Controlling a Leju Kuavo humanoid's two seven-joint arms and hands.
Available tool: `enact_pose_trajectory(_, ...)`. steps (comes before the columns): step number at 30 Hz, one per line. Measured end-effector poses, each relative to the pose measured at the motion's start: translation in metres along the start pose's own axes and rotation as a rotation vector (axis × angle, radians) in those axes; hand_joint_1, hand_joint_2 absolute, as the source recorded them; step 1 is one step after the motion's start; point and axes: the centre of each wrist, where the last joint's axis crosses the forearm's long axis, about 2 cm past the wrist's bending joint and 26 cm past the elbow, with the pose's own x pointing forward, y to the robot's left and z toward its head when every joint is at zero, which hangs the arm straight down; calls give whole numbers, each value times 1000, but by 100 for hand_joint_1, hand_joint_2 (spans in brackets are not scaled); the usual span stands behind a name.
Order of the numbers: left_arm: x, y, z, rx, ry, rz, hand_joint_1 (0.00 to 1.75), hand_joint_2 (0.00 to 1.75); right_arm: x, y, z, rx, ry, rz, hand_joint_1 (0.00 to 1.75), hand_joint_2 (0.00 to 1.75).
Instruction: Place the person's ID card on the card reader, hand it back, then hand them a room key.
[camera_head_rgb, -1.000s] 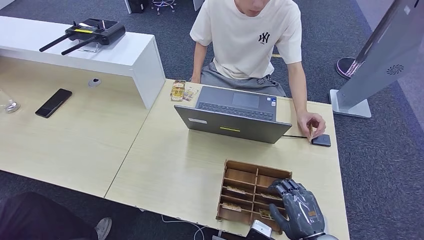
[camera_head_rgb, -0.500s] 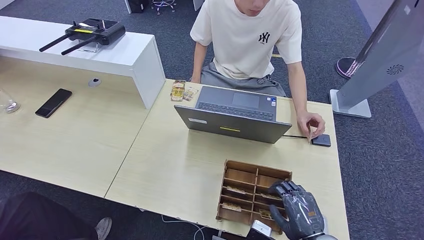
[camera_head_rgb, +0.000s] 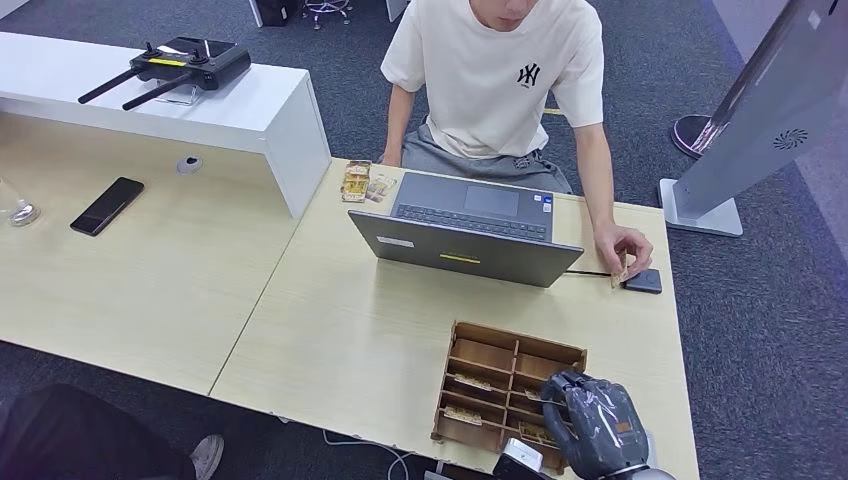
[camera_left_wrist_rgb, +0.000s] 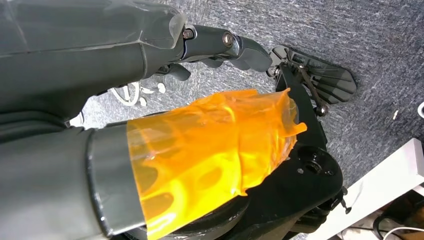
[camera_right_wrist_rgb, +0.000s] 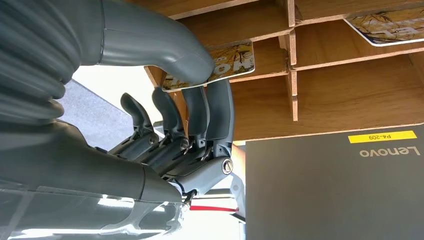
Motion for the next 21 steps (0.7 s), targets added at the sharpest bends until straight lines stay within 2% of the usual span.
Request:
enact_pose_trajectory(10, 0, 0, 0, 0, 0, 1, 0, 0, 0, 0, 0, 0, 1, 0, 147, 175)
enact_pose_trajectory(21, 0, 0, 0, 0, 0, 6, 0, 0, 1, -4, -3, -30, 10, -20, 153, 175)
